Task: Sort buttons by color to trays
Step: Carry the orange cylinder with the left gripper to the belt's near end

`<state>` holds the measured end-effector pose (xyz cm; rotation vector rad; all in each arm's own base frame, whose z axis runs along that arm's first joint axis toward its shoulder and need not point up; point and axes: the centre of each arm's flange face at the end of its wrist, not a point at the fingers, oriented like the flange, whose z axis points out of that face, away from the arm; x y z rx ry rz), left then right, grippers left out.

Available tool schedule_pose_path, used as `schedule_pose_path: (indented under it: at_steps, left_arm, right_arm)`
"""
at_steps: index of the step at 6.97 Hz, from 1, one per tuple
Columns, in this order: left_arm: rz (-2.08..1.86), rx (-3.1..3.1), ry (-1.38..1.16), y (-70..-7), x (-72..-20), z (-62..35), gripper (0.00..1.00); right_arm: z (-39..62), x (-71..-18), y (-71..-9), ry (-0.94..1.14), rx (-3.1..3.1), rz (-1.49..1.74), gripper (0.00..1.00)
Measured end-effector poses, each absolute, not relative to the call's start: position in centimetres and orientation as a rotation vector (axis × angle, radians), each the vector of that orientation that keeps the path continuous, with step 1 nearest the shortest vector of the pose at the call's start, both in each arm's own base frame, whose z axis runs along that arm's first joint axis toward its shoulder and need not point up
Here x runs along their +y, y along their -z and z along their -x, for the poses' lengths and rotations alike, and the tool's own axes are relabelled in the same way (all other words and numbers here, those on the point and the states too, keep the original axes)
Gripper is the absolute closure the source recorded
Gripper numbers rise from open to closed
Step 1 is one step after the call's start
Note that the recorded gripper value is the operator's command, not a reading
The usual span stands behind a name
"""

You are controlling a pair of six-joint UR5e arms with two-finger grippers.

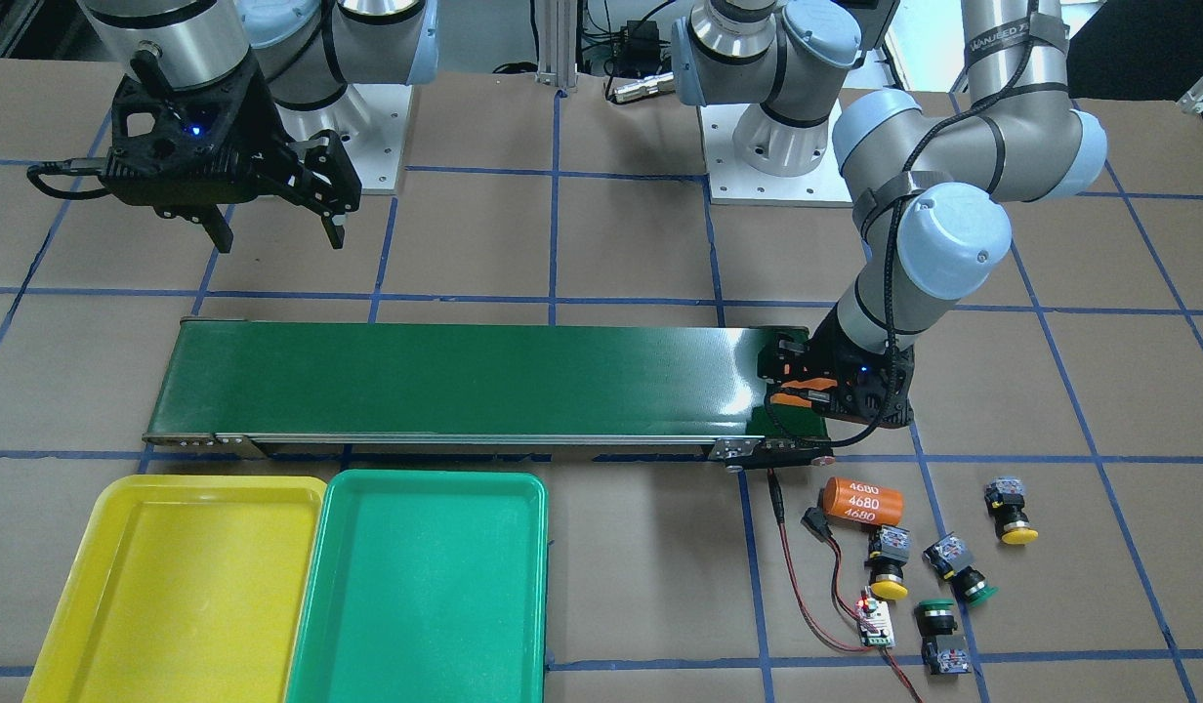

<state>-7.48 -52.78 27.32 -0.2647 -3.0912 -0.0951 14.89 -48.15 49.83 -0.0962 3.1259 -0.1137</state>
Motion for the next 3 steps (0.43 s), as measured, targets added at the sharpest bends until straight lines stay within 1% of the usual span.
schedule_pose_path:
  at_steps: [3]
  left_arm:
    - [0.292, -3.074, 0.133, -26.2, -51.56, 7.87, 1.0]
  right_arm:
    - [-14.89, -48.18, -49.81, 0.114, 3.126, 0.097, 0.0]
